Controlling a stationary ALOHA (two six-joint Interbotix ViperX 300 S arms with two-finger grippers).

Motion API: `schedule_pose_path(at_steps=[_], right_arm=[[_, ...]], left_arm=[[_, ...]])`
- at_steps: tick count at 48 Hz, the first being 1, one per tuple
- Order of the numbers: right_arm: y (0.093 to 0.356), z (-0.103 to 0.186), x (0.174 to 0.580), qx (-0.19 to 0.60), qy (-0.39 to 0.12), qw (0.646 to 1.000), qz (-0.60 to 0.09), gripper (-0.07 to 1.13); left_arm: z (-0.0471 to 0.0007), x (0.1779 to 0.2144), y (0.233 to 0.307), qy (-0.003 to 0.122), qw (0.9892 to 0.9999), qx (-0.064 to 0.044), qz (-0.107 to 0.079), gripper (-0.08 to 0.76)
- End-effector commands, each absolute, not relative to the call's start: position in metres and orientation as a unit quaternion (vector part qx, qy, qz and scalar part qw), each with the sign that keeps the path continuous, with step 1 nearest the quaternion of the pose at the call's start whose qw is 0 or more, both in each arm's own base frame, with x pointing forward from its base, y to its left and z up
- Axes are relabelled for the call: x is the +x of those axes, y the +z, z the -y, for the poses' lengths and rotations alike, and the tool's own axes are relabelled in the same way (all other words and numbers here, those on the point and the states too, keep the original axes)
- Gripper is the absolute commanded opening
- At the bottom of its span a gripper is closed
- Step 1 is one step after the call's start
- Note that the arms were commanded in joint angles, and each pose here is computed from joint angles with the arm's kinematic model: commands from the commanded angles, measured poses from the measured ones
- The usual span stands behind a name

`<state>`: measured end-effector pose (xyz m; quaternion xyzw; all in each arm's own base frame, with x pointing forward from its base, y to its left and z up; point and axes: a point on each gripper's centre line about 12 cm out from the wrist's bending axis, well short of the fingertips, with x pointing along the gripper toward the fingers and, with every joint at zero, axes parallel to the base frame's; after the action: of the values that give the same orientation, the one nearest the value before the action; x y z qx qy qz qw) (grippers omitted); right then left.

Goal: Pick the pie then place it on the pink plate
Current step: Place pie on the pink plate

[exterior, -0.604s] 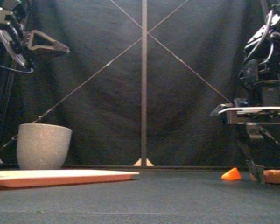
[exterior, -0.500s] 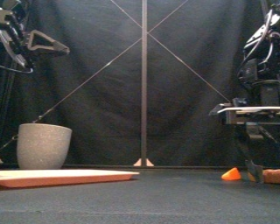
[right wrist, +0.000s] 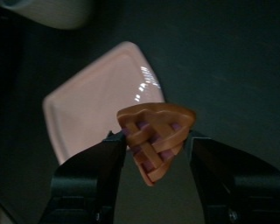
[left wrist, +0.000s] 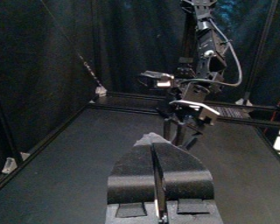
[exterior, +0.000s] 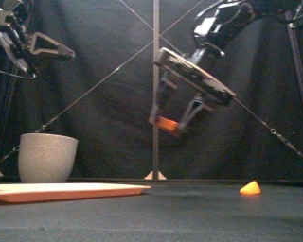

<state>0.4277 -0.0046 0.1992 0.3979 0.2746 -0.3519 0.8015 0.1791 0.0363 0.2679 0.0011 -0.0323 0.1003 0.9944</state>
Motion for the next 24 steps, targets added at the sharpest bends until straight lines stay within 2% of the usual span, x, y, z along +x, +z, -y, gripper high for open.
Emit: schedule_pose_path(at_steps=[1, 8, 15, 20, 24], right_arm=[[0.218, -0.001, 0.465, 0.391, -0.293, 0.839, -0.239, 0.53], [0.199, -0.010, 0.499, 0.404, -0.245, 0.847, -0.242, 0.53], [0.177, -0.004, 0.509, 0.402, -0.255, 0.842, -0.254, 0.56], [0.172, -0.002, 0.508, 0.397, -0.264, 0.840, -0.258, 0.68], [0.170, -0.001, 0.507, 0.392, -0.269, 0.841, -0.260, 0.83]], left_arm=[[-0.0369, 0.1808, 0.2784, 0.101, 0.9938, 0.008, 0.047, -0.015], [-0.0369, 0.1811, 0.2803, 0.100, 0.9937, 0.009, 0.049, -0.015], [-0.0369, 0.1809, 0.2813, 0.100, 0.9936, 0.009, 0.051, -0.015], [-0.0368, 0.1810, 0.2813, 0.100, 0.9936, 0.010, 0.051, -0.013], [-0.0370, 0.1812, 0.2816, 0.101, 0.9936, 0.011, 0.050, -0.015]])
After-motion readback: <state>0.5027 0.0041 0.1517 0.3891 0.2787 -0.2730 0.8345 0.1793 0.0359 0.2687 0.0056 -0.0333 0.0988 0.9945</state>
